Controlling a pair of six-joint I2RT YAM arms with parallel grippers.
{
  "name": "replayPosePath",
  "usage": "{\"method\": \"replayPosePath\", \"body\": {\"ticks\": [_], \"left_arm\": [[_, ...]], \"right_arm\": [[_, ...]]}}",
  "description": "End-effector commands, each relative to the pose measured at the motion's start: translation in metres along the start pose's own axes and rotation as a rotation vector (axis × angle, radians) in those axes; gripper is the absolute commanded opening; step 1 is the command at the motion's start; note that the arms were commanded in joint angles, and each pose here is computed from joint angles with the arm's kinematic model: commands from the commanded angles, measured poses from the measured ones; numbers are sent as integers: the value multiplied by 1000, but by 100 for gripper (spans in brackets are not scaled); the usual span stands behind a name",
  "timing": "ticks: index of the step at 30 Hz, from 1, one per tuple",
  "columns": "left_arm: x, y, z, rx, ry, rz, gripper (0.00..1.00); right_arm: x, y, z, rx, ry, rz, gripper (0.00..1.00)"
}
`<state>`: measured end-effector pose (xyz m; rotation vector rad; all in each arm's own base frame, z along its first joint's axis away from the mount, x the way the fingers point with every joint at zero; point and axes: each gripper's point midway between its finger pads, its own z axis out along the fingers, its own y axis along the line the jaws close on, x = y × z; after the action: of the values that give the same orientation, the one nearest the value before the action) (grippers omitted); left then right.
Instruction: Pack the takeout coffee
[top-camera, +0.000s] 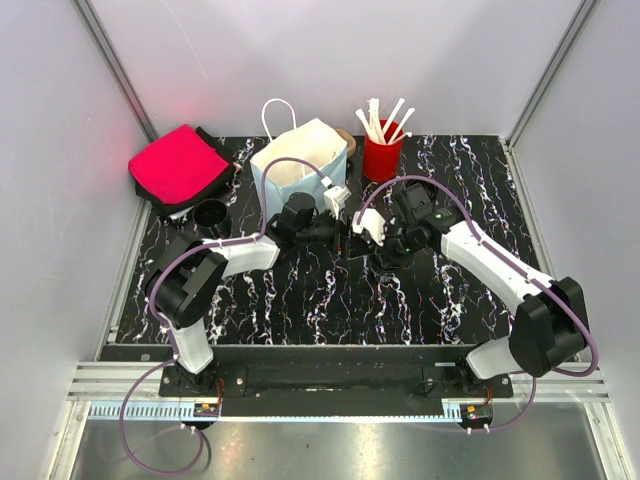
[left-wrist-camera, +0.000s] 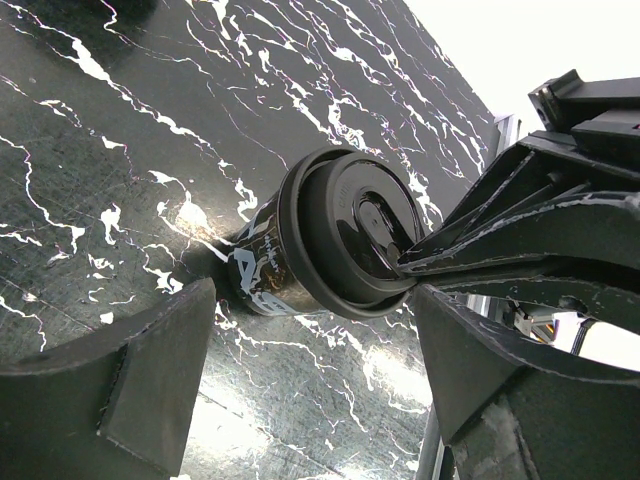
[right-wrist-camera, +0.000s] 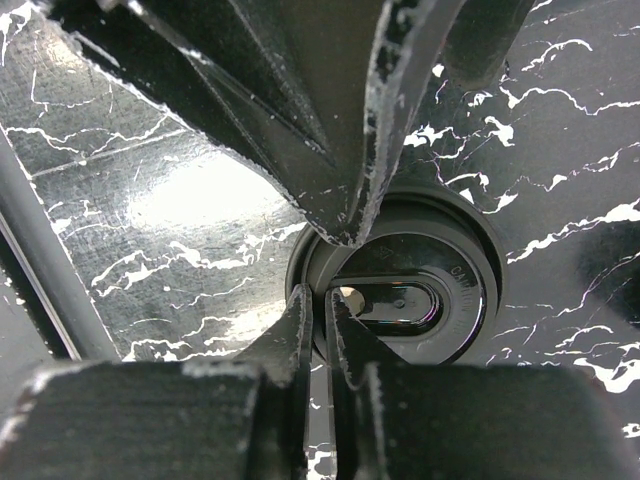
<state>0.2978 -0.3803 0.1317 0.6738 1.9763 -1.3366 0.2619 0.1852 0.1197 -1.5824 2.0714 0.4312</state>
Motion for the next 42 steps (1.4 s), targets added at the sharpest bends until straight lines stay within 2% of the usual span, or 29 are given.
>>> {"method": "replayPosePath", "body": {"ticks": [1,3,14,23,30,34,42], "left_arm": [[-10,-8,1,36,-32,33,83],[-10,-8,1,37,-33,34,83],[-7,-4,5,32,-15,22,83],[-9,-3,17,46,19,-2,84],[-11,-10,26,104,45,-47,85],[-14,-11,31,121,56,-59,85],[-5,-9,34,108,65,-68,83]], "right_arm": [[-4,-2,-2,7,-20,8,15],[-7,-2,-6,15,-31,3,23],[-26,-4,-29,53,-86,-19,40],[-44,-9,-75,179,-153,-16,67],[-15,-33,-77,231,-132,157,71],[-2,-34,-75,210,-161,241,71],[6,-37,-82,236,-196,298,71]]}}
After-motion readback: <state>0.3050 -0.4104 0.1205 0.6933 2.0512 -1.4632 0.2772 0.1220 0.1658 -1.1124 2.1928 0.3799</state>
